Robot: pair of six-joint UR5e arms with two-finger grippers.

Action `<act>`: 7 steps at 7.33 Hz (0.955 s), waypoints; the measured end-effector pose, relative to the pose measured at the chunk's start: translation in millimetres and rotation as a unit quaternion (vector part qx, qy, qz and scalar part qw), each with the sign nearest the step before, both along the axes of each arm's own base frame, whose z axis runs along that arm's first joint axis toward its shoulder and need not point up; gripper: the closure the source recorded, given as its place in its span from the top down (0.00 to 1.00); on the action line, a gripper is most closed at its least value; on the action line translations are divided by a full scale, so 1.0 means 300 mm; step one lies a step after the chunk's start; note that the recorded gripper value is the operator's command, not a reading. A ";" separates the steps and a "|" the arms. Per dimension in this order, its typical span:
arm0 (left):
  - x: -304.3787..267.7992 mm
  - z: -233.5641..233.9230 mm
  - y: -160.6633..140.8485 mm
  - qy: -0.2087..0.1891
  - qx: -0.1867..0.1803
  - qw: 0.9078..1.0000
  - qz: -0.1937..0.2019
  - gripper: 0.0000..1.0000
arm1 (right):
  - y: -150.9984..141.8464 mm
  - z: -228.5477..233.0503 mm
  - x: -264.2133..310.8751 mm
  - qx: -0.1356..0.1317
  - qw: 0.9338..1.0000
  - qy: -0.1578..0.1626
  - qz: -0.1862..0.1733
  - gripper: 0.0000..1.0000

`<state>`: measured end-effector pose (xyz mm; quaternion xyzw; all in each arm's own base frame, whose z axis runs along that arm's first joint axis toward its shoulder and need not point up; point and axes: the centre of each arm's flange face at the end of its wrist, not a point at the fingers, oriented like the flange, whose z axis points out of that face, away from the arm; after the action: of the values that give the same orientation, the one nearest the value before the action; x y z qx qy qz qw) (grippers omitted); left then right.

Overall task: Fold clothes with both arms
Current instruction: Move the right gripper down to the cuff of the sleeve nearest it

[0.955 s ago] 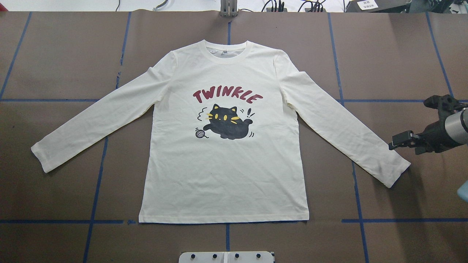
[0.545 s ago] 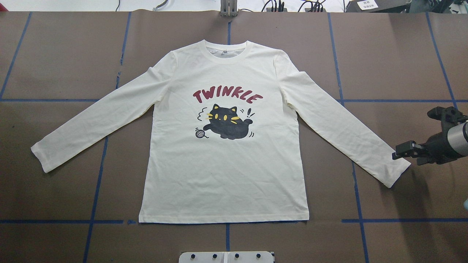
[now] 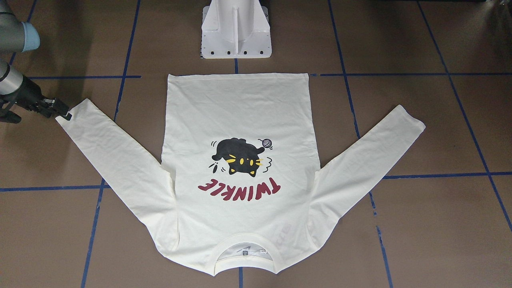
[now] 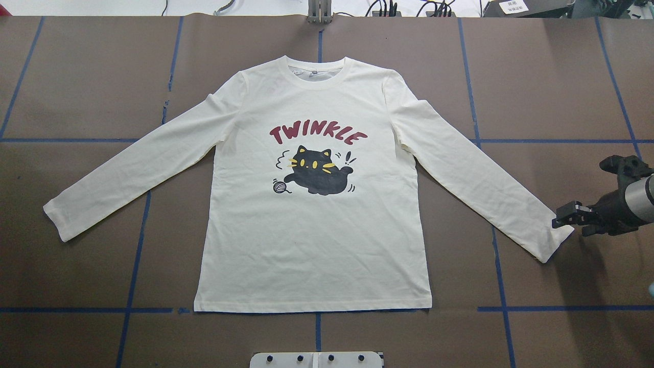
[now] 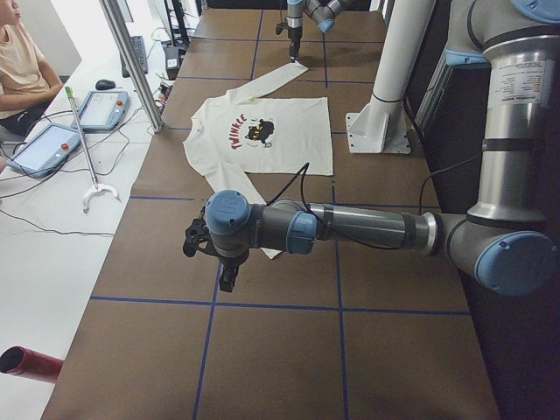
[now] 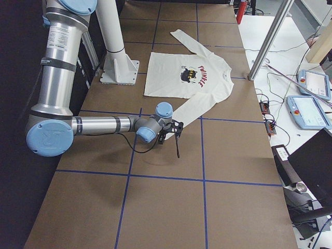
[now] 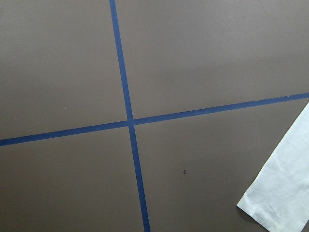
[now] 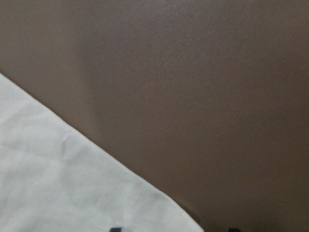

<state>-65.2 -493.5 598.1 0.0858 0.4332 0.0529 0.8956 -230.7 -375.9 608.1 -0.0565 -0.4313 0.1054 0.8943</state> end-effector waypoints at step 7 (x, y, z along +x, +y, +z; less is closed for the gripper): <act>-0.001 -0.019 -0.007 -0.002 0.006 1.000 0.000 1.00 | -0.042 -0.243 -0.048 -0.026 0.999 -0.039 0.027 0.00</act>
<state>-65.4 -495.7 592.3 0.0913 0.4315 0.0561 0.8957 -245.2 -388.3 535.2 -0.0721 -0.4647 0.1383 0.8716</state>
